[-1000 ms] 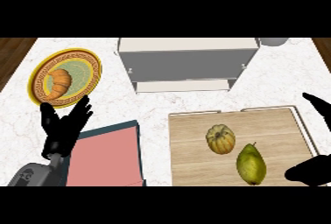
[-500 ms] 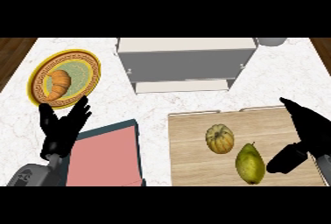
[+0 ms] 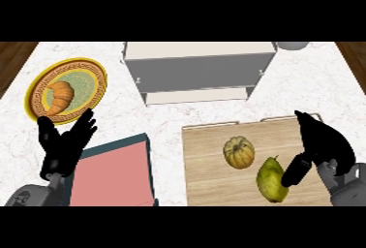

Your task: Pick the pear from the tray and place it in the tiered shelf

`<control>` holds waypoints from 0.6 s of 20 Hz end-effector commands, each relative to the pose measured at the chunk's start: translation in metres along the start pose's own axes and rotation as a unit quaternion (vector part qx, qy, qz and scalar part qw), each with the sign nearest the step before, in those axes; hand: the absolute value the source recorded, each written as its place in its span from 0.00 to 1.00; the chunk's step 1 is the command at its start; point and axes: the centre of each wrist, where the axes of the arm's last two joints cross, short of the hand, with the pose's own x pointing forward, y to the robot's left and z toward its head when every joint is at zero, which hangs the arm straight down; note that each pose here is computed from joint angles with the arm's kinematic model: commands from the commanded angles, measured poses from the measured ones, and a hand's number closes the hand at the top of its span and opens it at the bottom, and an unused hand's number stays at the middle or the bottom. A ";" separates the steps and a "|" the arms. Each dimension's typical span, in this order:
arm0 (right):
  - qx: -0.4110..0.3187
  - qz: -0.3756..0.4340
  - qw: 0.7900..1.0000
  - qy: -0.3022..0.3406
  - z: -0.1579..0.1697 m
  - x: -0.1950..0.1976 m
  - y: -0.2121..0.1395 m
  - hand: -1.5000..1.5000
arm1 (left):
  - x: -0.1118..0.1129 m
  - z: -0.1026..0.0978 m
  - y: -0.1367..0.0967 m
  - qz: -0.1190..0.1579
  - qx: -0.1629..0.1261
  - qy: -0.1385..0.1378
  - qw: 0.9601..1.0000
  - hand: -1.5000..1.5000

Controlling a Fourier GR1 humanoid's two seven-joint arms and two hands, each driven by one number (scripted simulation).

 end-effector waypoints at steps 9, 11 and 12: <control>0.000 0.036 0.992 0.118 -0.011 0.034 0.035 0.00 | -0.005 0.007 0.005 0.012 0.019 0.022 0.999 0.50; -0.017 0.041 0.990 0.131 -0.019 0.037 0.029 0.00 | -0.028 0.010 -0.003 0.018 0.012 0.034 0.999 0.50; -0.017 0.047 0.990 0.135 -0.018 0.032 0.041 0.00 | -0.020 0.011 0.018 0.002 0.019 0.027 0.999 0.50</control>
